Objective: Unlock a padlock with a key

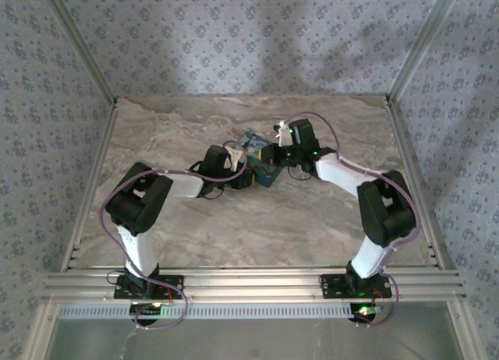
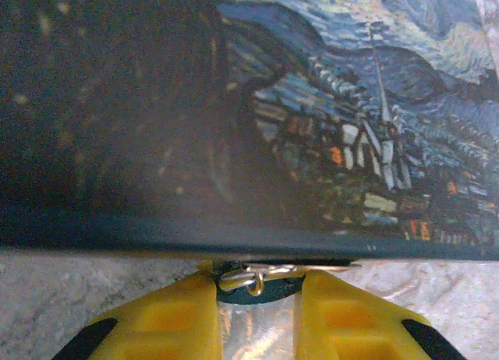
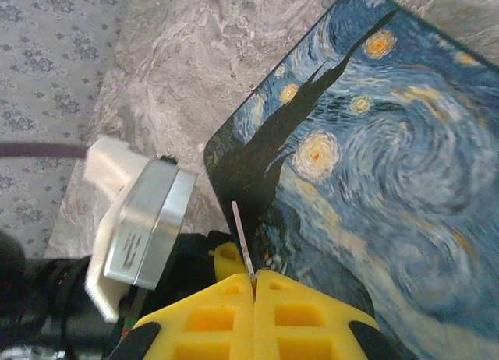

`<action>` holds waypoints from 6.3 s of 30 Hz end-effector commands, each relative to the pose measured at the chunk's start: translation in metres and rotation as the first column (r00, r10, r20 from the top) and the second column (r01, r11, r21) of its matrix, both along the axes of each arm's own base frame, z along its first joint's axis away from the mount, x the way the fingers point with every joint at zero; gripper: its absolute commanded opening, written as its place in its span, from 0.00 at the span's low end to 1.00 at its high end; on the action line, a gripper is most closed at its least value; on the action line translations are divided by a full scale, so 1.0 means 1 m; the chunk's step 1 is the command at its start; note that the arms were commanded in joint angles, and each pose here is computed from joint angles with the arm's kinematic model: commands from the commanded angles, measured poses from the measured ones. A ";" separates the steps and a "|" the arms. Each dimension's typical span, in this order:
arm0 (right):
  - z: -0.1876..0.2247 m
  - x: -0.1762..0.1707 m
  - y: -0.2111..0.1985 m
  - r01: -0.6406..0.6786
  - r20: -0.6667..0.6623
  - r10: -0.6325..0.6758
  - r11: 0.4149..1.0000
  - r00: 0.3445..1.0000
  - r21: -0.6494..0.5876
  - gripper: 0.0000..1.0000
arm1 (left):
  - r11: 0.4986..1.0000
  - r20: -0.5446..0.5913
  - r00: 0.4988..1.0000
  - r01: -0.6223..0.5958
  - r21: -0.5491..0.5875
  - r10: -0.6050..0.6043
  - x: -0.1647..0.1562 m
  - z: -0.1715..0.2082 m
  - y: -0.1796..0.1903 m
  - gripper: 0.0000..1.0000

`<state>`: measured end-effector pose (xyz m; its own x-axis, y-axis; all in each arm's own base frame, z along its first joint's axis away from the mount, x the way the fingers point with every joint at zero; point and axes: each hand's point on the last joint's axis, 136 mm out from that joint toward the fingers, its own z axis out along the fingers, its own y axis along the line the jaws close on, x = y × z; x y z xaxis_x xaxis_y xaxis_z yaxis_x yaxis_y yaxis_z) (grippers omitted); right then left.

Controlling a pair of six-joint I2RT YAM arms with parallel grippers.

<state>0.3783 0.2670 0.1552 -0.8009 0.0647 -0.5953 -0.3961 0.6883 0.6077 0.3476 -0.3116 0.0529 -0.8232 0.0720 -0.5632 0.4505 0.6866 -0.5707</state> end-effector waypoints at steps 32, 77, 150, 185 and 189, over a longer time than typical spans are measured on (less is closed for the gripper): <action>-0.065 -0.110 -0.026 0.091 0.258 -0.045 0.982 0.965 -0.168 0.00 | 0.955 -0.377 0.921 -0.194 -0.226 0.098 -0.031 0.078 -0.034 0.21; -0.064 -0.073 -0.010 0.198 0.229 -0.168 0.973 0.959 -0.115 0.00 | 0.949 -0.414 0.904 -0.218 -0.228 0.108 -0.034 0.066 -0.037 0.21; -0.075 -0.088 -0.029 0.183 0.247 -0.156 0.979 0.956 -0.089 0.00 | 0.943 -0.424 0.898 -0.233 -0.238 0.115 -0.036 0.064 -0.040 0.21; -0.070 -0.088 -0.016 0.147 0.256 -0.124 0.986 0.959 -0.073 0.00 | 0.943 -0.424 0.898 -0.236 -0.235 0.118 -0.034 0.065 -0.040 0.21; -0.068 -0.088 -0.015 0.145 0.260 -0.123 0.987 0.958 -0.066 0.00 | 0.944 -0.427 0.896 -0.235 -0.231 0.119 -0.035 0.063 -0.040 0.21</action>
<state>0.2921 0.2500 0.0805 -0.6281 0.1066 -0.7708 -0.4088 0.7976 0.4434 0.3131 -0.3452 0.1003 -0.9683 -0.2091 -0.1367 -0.0040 0.5601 -0.8284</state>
